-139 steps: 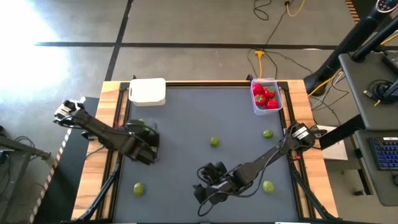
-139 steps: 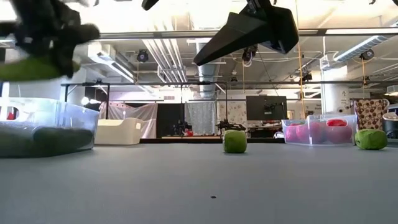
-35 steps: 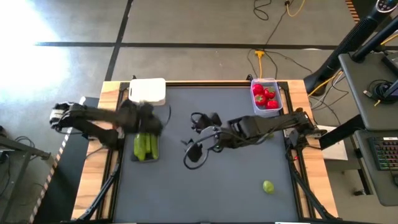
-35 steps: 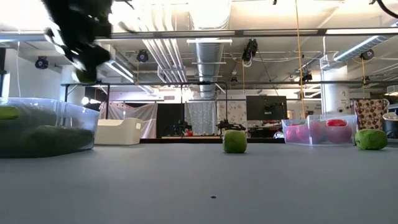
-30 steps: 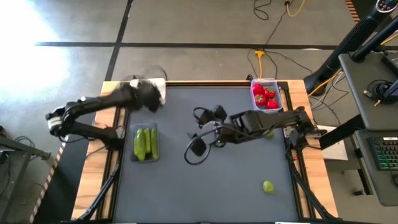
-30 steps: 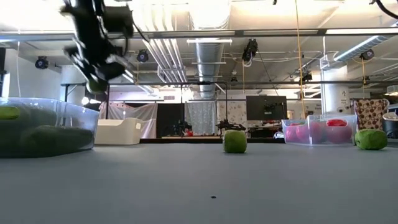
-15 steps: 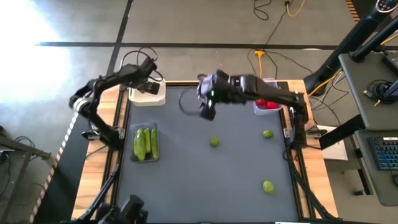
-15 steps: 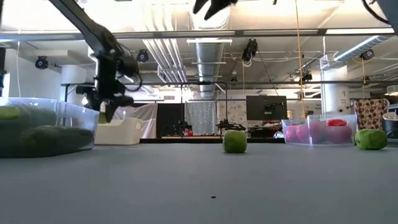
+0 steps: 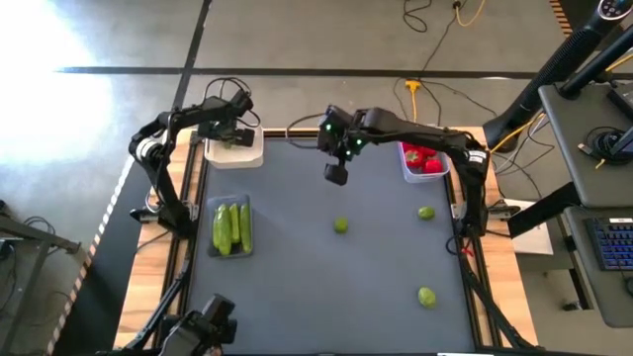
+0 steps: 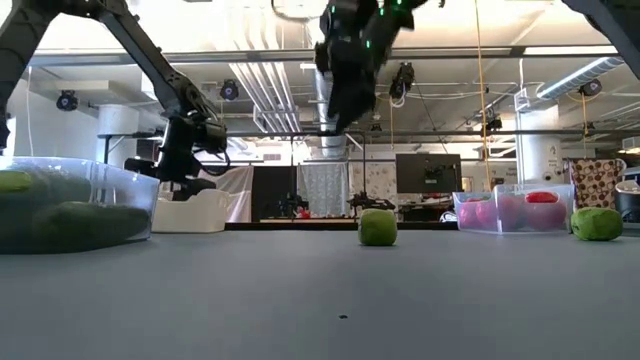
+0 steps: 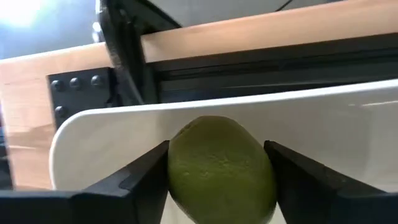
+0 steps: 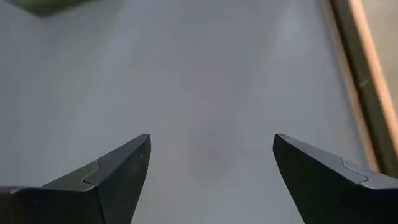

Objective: Sort produce into baskets
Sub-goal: Put the green lime into the white bin

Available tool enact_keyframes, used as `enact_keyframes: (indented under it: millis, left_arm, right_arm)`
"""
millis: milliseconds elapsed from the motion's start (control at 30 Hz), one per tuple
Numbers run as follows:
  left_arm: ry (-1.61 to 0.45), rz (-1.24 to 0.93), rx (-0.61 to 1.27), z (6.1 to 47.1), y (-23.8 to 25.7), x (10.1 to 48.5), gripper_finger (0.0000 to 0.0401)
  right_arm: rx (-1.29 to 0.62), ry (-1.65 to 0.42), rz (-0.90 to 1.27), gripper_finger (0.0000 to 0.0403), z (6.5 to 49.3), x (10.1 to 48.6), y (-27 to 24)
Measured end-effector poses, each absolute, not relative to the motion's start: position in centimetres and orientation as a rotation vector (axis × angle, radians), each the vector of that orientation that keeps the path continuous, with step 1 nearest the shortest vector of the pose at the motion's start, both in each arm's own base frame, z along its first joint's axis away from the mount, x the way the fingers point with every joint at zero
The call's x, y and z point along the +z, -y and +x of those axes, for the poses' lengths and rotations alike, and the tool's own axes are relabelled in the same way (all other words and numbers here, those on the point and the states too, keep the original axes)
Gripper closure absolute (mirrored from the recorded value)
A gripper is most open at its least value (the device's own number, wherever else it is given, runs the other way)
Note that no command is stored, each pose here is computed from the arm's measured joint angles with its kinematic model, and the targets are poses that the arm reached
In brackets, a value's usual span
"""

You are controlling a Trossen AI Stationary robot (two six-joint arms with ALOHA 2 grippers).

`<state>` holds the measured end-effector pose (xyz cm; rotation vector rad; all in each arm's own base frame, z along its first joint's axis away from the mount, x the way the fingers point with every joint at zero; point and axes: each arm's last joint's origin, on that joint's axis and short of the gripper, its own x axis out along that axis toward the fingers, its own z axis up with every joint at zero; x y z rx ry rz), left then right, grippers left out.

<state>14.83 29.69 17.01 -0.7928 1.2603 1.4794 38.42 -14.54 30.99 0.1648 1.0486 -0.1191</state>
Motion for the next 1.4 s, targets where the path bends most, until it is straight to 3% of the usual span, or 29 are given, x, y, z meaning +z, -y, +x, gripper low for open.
enact_keyframes:
  millis: [167,433,700,967,1233,1400]
  left_arm:
    - [-1.311,-0.750,1.499,14.6,-29.6,17.5,0.0134]
    - [-1.196,-0.669,1.441,15.6,-27.1,22.2,0.0102]
    - [-1.000,-0.489,1.127,20.4,-18.3,26.5,0.0100]
    - [-0.841,-0.380,0.776,23.2,-6.9,24.3,0.0100]
    - [-0.682,-0.306,0.371,22.9,2.2,22.1,0.0105]
    - [-0.648,-0.318,0.347,22.3,4.8,21.8,0.0114]
  right_arm:
    - [-0.097,-1.092,0.258,0.0053,38.5,27.9,14.0]
    - [-0.121,-1.126,0.397,0.0037,38.8,27.6,12.0]
    - [-0.322,-1.195,0.376,0.0037,39.7,26.6,6.5]
    - [-0.725,-1.080,0.779,0.0037,39.8,25.9,3.3]
    - [-0.893,-1.151,0.981,0.0037,38.5,22.5,0.8]
    - [-0.870,-1.130,1.028,0.0037,38.4,19.7,0.6]
